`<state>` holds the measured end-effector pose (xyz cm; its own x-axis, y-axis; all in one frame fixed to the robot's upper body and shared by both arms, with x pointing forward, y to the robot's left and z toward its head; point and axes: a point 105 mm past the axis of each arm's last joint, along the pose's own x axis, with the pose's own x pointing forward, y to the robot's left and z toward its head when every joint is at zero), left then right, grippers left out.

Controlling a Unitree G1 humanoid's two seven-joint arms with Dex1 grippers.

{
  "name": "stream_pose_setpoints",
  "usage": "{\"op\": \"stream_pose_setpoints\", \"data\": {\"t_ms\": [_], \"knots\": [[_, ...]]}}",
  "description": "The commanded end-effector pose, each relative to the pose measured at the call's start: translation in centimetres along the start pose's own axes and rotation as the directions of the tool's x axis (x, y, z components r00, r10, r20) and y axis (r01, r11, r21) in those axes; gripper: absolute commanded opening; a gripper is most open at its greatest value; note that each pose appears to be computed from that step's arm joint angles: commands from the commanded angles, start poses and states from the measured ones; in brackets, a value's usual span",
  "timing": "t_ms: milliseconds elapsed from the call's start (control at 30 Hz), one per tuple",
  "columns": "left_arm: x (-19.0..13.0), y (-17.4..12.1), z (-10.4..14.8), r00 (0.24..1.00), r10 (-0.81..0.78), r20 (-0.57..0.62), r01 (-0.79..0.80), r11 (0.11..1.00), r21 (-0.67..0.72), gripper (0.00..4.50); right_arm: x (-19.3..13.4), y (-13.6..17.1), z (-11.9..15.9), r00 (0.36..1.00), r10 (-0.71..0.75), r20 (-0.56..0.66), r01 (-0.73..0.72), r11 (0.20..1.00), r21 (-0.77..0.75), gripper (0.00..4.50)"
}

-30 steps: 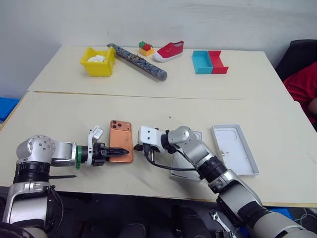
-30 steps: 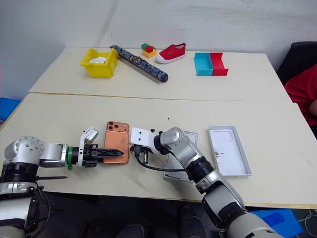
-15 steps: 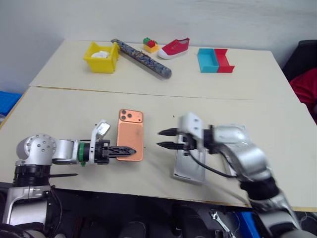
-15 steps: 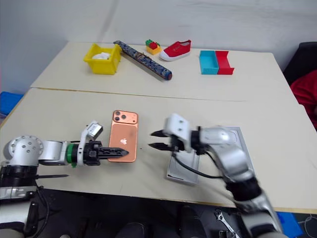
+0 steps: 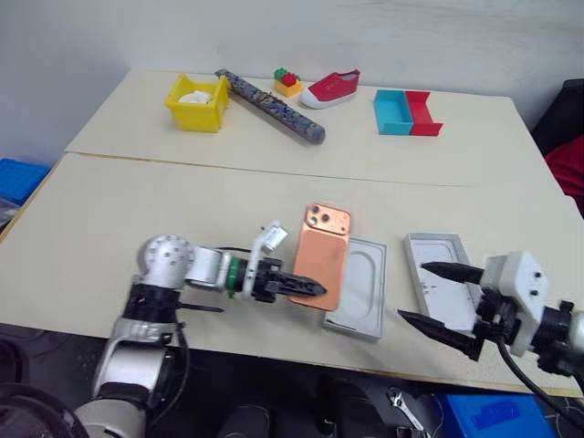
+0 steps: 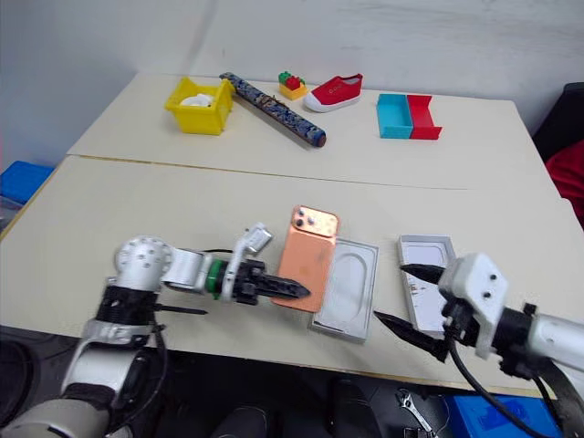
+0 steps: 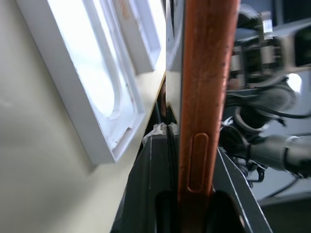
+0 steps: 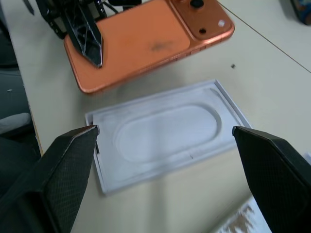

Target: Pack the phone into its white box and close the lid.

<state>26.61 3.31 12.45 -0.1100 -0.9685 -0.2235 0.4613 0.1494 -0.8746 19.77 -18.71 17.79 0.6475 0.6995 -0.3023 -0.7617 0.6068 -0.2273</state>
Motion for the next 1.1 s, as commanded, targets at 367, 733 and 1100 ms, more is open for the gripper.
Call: {"op": "stream_pose_setpoints", "data": {"t_ms": [367,733,1100], "knots": [[5.8,0.3,0.4,0.996,-0.002,-0.089,-0.006,0.996,-0.084,0.11,-1.1,0.9,0.6,0.988,-0.152,0.0,0.152,0.988,-0.022,4.5],[6.8,1.1,0.6,0.994,0.045,-0.099,-0.057,0.99,-0.127,0.46,-1.2,1.2,0.3,0.983,-0.184,-0.004,0.184,0.983,-0.002,4.5],[6.1,0.1,0.8,0.992,-0.019,-0.122,0.005,0.993,-0.117,3.62,-1.1,1.3,0.2,0.981,-0.195,-0.008,0.195,0.981,-0.004,4.5]]}}
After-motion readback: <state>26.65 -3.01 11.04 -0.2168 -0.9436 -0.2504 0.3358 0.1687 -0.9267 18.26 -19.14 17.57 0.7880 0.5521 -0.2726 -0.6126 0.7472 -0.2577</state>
